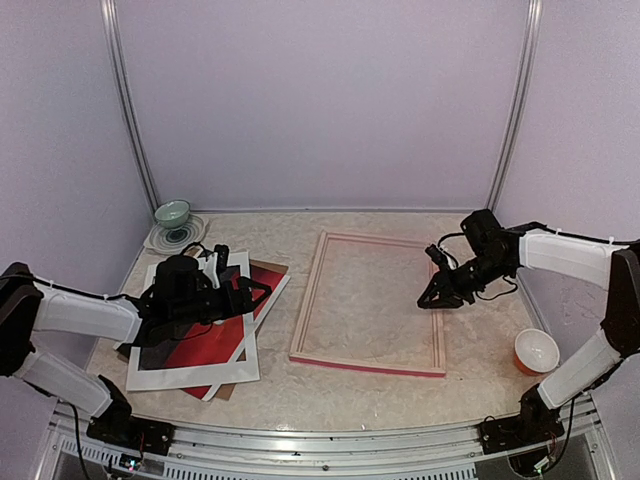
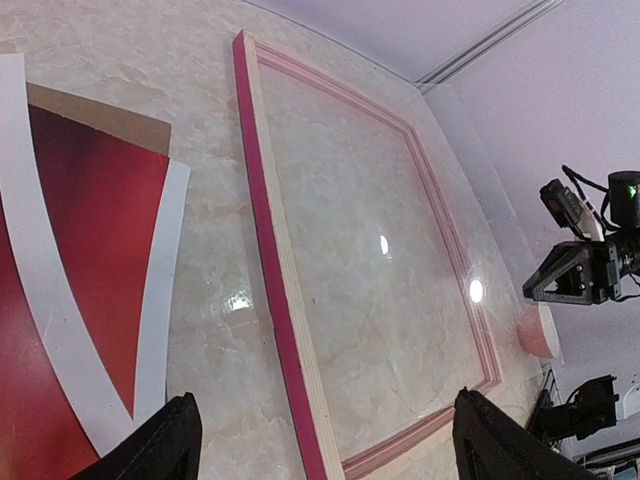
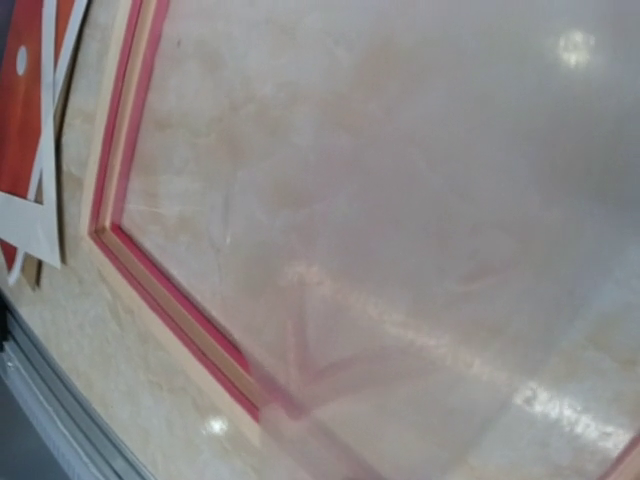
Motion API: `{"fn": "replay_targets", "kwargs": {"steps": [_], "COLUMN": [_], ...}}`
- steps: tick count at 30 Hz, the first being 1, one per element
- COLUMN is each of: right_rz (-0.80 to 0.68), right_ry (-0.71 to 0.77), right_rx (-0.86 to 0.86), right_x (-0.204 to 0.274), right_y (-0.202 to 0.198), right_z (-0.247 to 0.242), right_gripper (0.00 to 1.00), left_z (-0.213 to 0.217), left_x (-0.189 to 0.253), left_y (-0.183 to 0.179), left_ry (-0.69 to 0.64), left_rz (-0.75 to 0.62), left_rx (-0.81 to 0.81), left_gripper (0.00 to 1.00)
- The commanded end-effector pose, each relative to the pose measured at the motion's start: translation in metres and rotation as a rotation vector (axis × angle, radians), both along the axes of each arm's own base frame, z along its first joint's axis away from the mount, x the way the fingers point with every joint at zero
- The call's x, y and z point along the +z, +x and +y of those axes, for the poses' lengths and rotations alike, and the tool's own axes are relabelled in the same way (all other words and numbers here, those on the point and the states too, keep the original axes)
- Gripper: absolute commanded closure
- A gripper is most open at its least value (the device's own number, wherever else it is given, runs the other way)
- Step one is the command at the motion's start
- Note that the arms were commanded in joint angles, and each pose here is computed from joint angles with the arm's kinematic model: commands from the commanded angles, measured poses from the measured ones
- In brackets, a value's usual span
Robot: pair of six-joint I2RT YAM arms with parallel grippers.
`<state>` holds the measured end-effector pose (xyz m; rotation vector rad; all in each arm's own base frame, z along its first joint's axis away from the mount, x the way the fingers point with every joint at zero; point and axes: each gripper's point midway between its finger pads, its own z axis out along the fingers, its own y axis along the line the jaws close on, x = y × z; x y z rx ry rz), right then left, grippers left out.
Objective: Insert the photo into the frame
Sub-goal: Place the glass panel at the frame body.
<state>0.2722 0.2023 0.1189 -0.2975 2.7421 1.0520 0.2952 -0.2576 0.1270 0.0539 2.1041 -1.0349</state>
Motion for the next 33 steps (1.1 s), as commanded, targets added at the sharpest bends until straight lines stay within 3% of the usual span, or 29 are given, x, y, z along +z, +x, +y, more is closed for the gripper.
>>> {"fn": "replay_targets", "kwargs": {"steps": [1,11,16,22,33], "right_rz": [0.009,-0.019,-0.037,-0.055,-0.108], "right_ry": [-0.013,-0.022,-0.031,-0.024,0.07], "right_rx": [-0.041,-0.111,-0.153,-0.212,-0.278], "right_x": [-0.012,-0.03,-0.032,-0.034,-0.032], "right_y": [0.004,0.02,0.026,0.036,0.055], "right_z": [0.001,-0.001,-0.008,-0.018,-0.014], "right_gripper": [0.82,0.56,0.5,0.35,0.3], "left_z": [-0.009,-0.018,-0.019,-0.02,-0.023], "left_x": [0.012,0.01,0.01,0.01,0.011], "left_y": [0.004,0.003,0.001,0.0,-0.003], "left_ry": [-0.025,-0.018,-0.015,-0.014,-0.012], "left_rz": [-0.027,-0.017,-0.016,-0.016,-0.016], "left_rx": [-0.005,-0.016,-0.015,-0.016,-0.019], "left_gripper": [0.14,0.14,0.14,0.14,0.14]}}
